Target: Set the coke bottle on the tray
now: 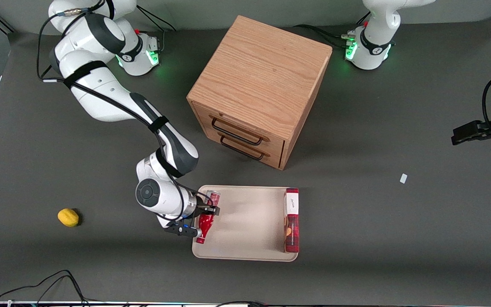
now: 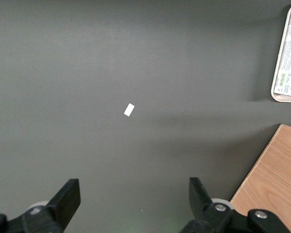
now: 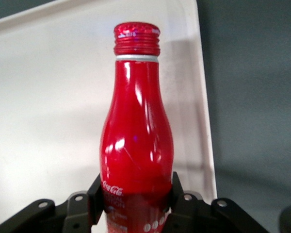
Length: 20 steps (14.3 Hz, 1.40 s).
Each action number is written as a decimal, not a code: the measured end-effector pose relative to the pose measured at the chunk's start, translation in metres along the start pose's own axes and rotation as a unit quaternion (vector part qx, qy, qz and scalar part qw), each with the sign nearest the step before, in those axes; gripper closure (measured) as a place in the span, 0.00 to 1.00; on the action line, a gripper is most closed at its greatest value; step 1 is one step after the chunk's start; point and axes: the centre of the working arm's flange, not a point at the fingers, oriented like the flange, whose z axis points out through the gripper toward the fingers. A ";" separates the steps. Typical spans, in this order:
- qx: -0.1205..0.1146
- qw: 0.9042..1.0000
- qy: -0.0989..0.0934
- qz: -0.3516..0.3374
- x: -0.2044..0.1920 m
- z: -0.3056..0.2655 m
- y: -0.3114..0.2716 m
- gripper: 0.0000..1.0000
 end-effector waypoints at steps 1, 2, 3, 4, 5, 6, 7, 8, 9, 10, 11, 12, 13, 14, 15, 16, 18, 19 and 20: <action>0.000 1.000 0.001 -0.001 0.000 -0.001 -0.001 0.46; 0.002 1.000 0.004 -0.001 0.002 -0.003 -0.002 0.46; 0.003 1.000 0.006 -0.001 0.003 -0.006 -0.003 0.46; 0.004 1.000 0.007 -0.001 0.004 -0.007 -0.003 0.46; 0.004 1.000 0.008 -0.001 0.004 -0.007 -0.003 0.46; 0.003 1.000 0.009 0.000 0.005 -0.007 -0.002 0.46; 0.001 1.000 0.010 0.001 0.006 -0.008 0.000 0.40; 0.001 1.000 0.013 0.002 0.009 -0.009 0.001 0.31; 0.001 1.000 0.015 0.002 0.011 -0.012 0.002 0.20; 0.002 1.000 0.017 0.002 0.011 -0.014 0.001 0.11; 0.003 1.000 0.020 0.002 0.012 -0.018 0.000 0.01; 0.005 1.000 0.024 0.001 0.014 -0.023 -0.002 0.00; 0.005 1.000 0.026 0.000 0.015 -0.031 -0.004 0.00; 0.002 1.000 0.026 -0.002 0.015 -0.043 -0.007 0.00; -0.006 1.000 0.022 -0.004 0.014 -0.061 -0.010 0.00; -0.015 1.000 0.018 -0.007 0.012 -0.084 -0.013 0.00; -0.041 0.999 0.008 -0.012 0.004 -0.151 -0.018 0.00; -0.056 0.998 0.004 -0.011 -0.002 -0.189 -0.017 0.00; -0.073 0.997 0.000 -0.008 -0.009 -0.230 -0.012 0.00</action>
